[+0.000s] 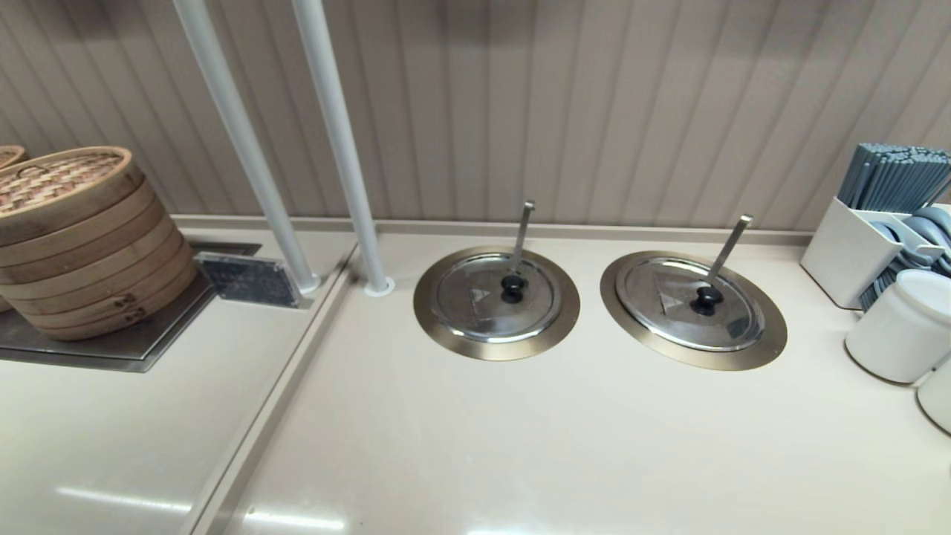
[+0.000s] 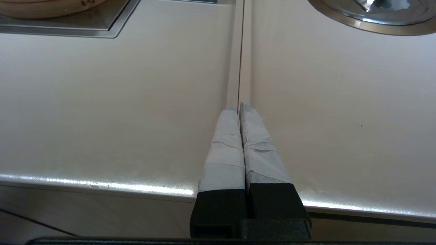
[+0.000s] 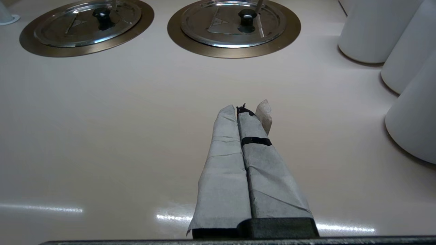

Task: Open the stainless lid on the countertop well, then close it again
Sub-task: Open the lid

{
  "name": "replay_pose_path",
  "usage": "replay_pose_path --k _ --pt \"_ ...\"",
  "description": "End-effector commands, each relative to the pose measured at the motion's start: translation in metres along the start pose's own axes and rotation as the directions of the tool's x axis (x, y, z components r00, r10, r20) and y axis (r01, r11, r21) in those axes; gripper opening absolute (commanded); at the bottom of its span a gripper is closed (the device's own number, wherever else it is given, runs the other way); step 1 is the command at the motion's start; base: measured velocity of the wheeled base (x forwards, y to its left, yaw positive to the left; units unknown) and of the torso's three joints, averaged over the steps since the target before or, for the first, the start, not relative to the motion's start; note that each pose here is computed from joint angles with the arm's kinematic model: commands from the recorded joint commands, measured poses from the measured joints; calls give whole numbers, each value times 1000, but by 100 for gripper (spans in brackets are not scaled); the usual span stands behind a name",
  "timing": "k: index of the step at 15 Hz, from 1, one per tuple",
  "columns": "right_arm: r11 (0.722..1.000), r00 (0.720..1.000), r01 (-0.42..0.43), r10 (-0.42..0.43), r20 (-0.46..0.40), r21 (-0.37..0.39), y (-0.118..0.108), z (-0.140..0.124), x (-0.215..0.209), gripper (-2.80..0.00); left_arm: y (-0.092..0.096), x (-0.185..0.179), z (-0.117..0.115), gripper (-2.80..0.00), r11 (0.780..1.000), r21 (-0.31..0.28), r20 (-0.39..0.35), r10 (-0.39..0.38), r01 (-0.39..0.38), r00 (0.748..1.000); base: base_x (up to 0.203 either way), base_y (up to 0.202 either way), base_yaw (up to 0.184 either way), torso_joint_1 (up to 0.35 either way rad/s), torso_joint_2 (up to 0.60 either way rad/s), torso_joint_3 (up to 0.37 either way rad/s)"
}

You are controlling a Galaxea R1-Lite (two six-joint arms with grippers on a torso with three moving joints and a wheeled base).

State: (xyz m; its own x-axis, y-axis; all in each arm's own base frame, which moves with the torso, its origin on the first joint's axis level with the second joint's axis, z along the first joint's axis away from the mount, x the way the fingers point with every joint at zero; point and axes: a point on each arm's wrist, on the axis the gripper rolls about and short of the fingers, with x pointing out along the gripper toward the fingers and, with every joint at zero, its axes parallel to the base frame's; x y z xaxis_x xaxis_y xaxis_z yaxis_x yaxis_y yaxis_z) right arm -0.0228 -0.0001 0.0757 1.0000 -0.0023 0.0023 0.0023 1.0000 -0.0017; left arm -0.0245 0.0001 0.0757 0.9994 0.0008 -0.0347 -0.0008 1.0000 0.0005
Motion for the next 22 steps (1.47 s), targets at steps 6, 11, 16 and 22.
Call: replay_pose_path --k 6,11,16,22 --pt "998 998 44 -45 39 39 -1 75 -6 -280 0 0 0 -280 1000 0 -1 1 -1 1000 0 0 0 0 0 0" --pt "988 969 144 -129 -209 59 -3 134 91 -280 0 0 0 -280 1000 0 -1 1 -1 1000 0 0 0 0 0 0" --pt "970 929 238 -214 -302 46 -7 135 239 -280 0 0 0 -280 1000 0 -1 1 -1 1000 0 0 0 0 0 0" --pt "953 954 290 -281 -102 87 -18 119 353 -280 0 0 0 -280 1000 1 -1 1 -1 1000 0 0 0 0 0 0"
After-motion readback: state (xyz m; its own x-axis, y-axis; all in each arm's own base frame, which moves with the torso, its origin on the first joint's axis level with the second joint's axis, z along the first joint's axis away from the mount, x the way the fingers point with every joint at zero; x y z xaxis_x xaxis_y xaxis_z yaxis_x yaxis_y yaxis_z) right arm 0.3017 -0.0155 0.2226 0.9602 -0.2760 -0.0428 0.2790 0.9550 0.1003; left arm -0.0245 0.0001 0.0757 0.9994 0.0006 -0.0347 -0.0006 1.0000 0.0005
